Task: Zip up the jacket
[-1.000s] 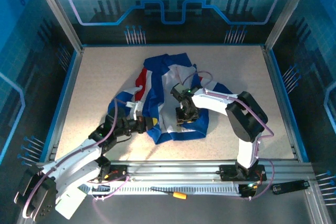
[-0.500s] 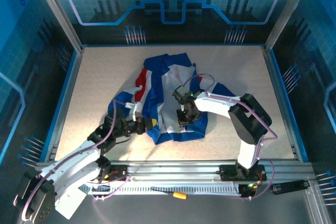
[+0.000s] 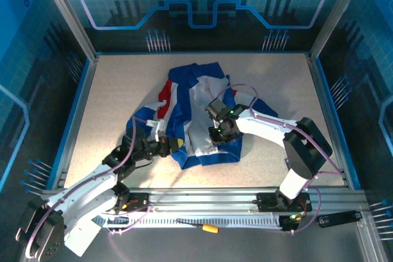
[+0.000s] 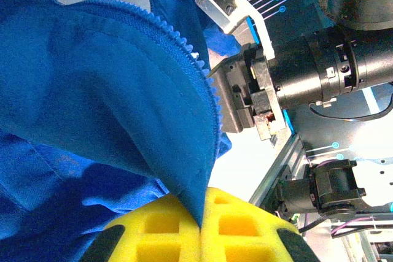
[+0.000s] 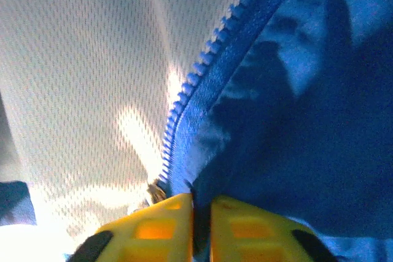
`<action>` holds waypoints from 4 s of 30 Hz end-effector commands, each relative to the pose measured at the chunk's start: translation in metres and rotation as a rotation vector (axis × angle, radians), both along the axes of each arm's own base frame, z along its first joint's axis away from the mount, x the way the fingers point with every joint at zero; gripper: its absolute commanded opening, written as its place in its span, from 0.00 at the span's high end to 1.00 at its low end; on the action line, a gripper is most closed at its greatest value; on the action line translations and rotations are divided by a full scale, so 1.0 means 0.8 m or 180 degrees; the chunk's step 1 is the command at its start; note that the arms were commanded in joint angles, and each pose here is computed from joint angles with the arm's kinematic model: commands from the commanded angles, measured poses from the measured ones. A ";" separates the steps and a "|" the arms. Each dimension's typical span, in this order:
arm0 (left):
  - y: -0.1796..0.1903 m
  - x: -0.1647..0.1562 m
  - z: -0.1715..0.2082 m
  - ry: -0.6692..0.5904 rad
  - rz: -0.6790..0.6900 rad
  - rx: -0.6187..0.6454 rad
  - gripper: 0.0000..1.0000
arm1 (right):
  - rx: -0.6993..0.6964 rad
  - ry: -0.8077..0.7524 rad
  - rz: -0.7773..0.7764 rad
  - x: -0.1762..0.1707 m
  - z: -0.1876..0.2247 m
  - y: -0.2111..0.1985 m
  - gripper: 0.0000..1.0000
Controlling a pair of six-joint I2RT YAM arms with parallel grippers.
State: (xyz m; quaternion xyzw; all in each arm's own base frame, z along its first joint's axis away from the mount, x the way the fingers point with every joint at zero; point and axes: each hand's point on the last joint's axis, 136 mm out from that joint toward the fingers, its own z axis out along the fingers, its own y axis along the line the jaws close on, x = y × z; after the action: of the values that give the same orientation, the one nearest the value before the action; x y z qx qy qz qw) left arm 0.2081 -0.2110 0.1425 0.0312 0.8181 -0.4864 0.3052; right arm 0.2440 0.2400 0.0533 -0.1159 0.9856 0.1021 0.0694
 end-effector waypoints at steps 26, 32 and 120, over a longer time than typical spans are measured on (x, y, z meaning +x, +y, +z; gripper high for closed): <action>0.002 0.002 -0.006 0.0013 0.0013 0.0078 1.00 | -0.0232 0.0210 -0.0227 -0.013 0.006 0.007 0.63; 0.000 0.002 -0.007 0.0014 -0.0013 0.0071 1.00 | -0.0144 0.0265 -0.0493 -0.003 -0.005 0.016 0.67; 0.003 -0.011 -0.001 0.0051 -0.0066 0.0160 1.00 | -0.1389 -0.1213 0.1788 0.024 0.004 -0.013 0.83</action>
State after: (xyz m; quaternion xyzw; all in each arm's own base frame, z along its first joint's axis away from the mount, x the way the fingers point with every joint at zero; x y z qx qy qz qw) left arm 0.1981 -0.2071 0.1288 0.0342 0.8375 -0.4676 0.2806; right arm 0.2520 0.2351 0.0405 -0.4377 0.8770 -0.1214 0.1570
